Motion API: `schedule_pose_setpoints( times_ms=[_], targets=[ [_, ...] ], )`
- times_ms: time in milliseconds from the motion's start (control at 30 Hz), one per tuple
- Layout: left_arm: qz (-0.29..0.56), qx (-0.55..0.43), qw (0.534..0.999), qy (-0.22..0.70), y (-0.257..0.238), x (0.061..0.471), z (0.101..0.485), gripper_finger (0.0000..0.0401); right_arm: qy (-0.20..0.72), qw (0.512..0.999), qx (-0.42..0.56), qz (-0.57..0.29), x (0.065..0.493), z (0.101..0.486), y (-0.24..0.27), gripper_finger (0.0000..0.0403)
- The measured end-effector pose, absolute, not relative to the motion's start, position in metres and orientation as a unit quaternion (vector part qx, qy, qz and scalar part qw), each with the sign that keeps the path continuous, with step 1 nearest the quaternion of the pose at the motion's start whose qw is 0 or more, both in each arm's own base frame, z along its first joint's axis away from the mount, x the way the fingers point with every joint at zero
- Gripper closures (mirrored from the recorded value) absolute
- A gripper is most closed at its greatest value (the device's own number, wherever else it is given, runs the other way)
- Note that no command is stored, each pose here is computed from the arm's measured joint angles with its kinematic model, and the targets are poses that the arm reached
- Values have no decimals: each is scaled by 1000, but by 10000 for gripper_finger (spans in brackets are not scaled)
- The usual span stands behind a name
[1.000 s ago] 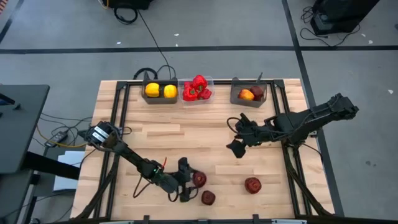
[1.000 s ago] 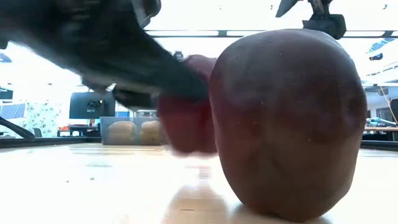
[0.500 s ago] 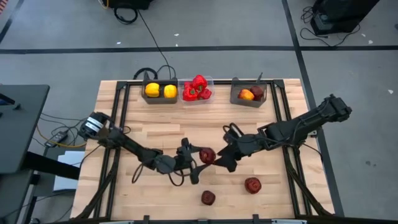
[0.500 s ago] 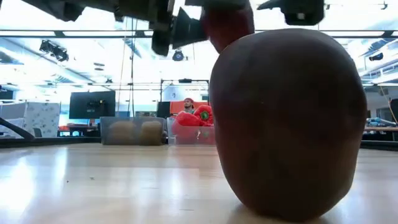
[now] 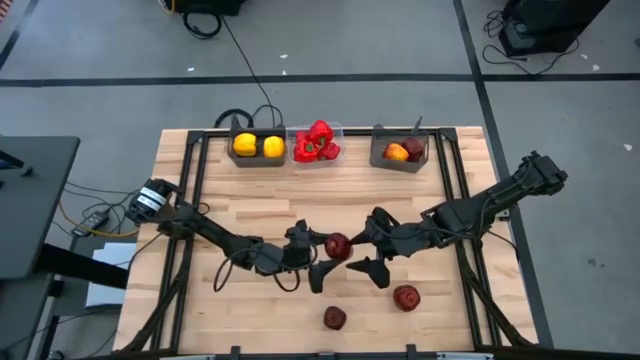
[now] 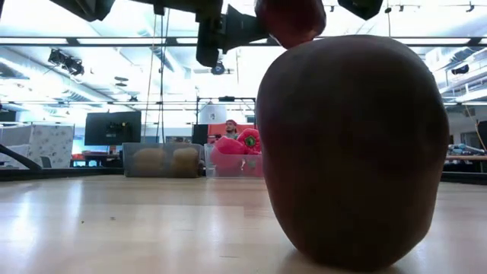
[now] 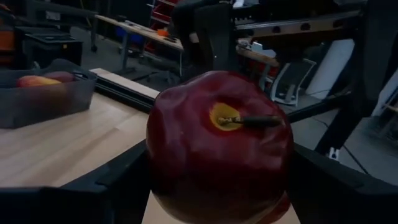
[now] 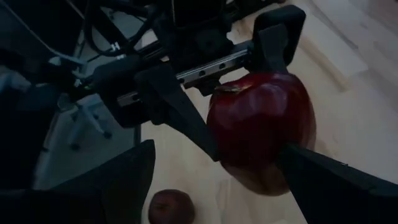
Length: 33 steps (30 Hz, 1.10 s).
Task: Sort produce into baskets
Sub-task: Put the left red apple into the right black bin
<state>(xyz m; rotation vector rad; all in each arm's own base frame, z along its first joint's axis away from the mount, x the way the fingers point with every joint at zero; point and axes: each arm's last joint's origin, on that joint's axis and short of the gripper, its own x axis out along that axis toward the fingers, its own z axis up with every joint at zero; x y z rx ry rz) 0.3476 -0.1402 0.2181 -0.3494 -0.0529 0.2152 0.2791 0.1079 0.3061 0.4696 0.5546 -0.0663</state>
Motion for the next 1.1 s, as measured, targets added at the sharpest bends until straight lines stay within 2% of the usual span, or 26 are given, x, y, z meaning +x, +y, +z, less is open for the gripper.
schedule_pose_setpoints(
  times_ms=[267, 300, 467, 567, 700, 867, 1100],
  targets=[
    [67, -151, 986, -19, -142, 348, 219, 89, 271, 945, 178, -38, 277, 306, 107, 50],
    [43, -152, 987, -22, -145, 349, 222, 89, 264, 946, 185, -40, 278, 308, 107, 50],
    [49, -139, 989, -18, -145, 349, 221, 89, 242, 940, 232, -57, 267, 318, 110, 50],
    [52, -53, 997, -16, -146, 348, 221, 89, 243, 914, 306, -110, 263, 316, 105, 51],
    [82, 41, 996, -5, -148, 351, 227, 89, 257, 882, 387, -78, 270, 315, 103, 50],
    [86, 134, 986, 48, -148, 363, 236, 89, 299, 866, 397, -58, 273, 308, 102, 49],
    [86, 162, 980, 73, -146, 372, 248, 89, 326, 843, 423, -64, 281, 299, 95, 25]
  ],
)
